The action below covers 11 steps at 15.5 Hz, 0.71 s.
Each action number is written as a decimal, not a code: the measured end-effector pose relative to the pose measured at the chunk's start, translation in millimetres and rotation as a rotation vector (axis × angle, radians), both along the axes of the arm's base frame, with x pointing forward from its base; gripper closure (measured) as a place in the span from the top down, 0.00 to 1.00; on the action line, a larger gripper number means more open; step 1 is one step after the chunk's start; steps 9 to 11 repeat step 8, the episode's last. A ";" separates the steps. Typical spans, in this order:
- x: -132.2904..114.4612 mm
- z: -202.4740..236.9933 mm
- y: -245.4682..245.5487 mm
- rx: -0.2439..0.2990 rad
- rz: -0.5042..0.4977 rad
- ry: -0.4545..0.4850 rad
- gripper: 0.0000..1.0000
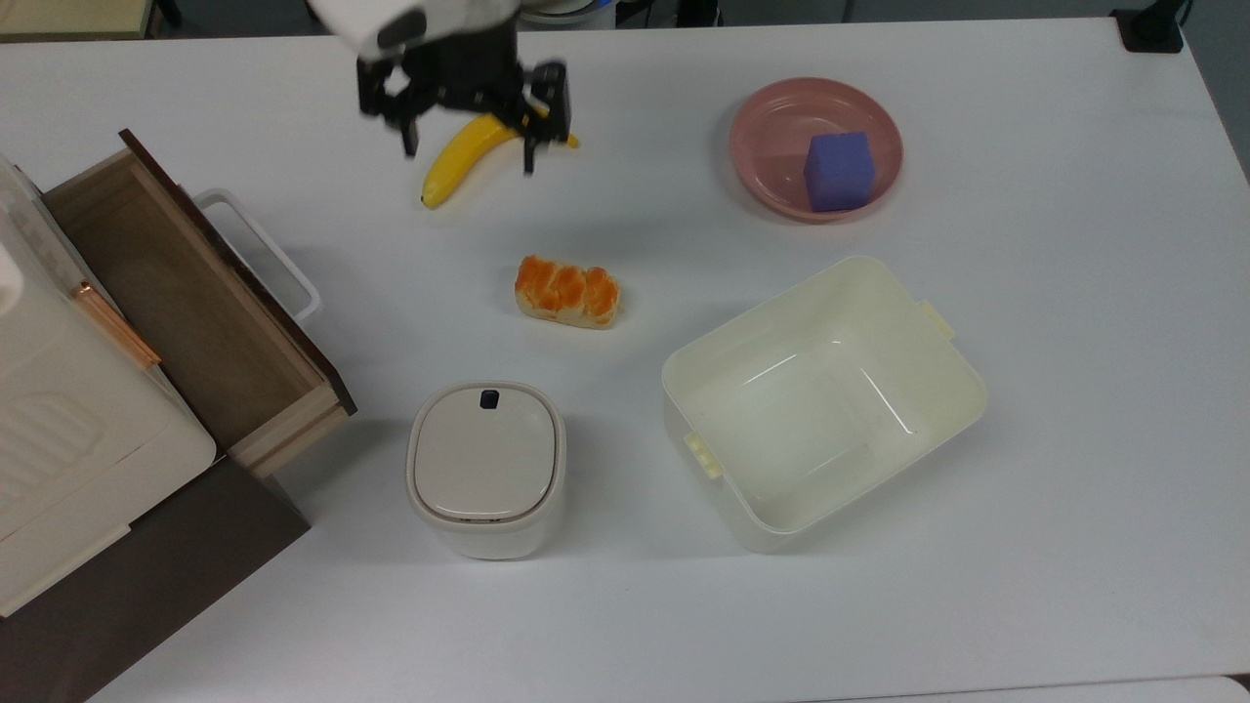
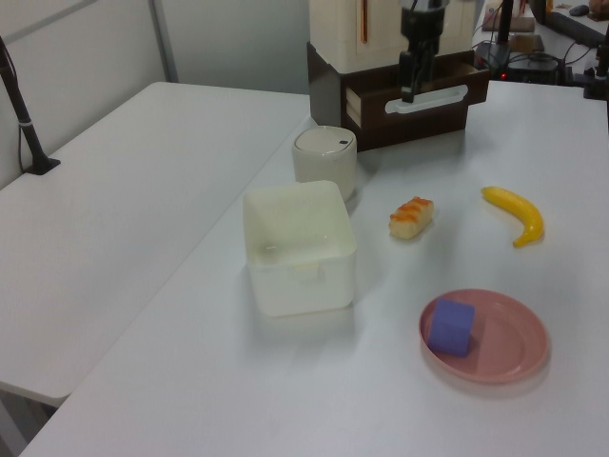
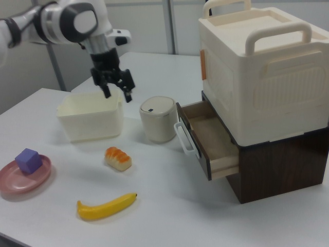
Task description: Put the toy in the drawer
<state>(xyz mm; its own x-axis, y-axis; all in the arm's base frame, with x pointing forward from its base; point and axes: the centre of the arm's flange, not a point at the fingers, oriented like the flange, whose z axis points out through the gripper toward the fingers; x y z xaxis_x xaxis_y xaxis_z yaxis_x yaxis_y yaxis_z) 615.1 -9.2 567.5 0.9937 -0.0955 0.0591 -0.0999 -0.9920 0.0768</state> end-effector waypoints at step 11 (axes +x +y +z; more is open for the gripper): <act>-52.0 20.8 -18.4 0.032 -0.015 0.072 1.00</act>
